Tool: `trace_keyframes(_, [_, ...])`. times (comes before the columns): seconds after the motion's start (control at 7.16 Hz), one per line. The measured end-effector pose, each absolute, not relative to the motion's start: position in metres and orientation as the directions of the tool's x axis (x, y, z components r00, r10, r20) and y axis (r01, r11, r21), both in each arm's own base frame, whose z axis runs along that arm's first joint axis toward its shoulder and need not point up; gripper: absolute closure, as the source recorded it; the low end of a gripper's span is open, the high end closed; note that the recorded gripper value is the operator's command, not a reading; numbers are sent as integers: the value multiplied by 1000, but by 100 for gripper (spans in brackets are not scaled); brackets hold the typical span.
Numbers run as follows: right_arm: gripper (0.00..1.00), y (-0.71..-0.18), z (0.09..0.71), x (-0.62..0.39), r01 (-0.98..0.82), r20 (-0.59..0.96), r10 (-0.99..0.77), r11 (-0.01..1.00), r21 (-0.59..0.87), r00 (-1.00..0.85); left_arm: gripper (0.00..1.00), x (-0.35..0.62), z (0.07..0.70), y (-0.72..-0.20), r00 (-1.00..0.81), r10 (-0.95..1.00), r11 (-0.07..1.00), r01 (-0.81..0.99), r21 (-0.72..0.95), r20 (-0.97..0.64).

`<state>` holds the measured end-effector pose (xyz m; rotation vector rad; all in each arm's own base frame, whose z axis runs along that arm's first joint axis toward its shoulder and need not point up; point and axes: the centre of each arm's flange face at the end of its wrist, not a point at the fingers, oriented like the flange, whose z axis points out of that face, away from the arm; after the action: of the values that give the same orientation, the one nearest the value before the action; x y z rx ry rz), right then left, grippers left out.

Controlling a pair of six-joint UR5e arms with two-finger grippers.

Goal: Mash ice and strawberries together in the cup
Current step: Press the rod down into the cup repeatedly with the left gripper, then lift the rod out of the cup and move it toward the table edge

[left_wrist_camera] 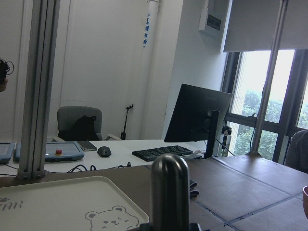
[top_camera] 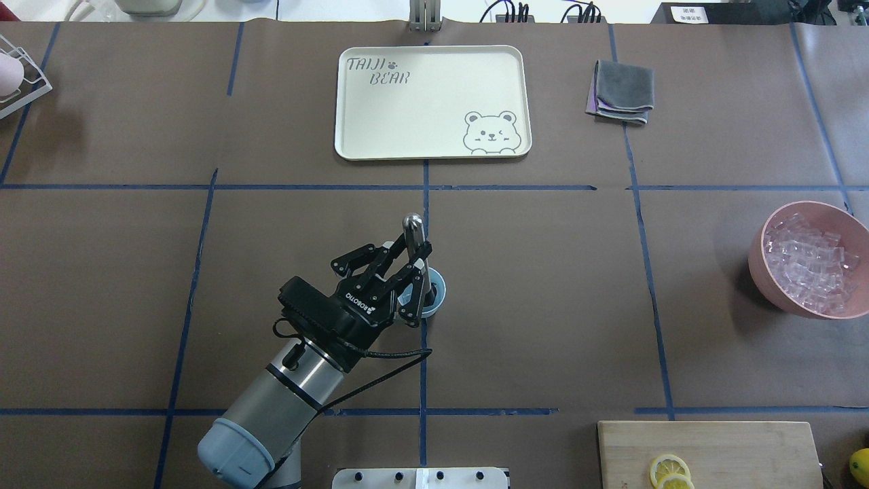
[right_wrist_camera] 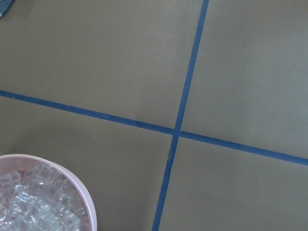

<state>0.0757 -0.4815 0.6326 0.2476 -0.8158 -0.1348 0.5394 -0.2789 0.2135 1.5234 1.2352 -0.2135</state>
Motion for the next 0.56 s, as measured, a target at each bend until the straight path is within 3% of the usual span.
trace_keyframes(0.56, [1,-482,633,76,24,702,-213,963,269,680,100,481,176,-309,416,562,94,827,555,-715])
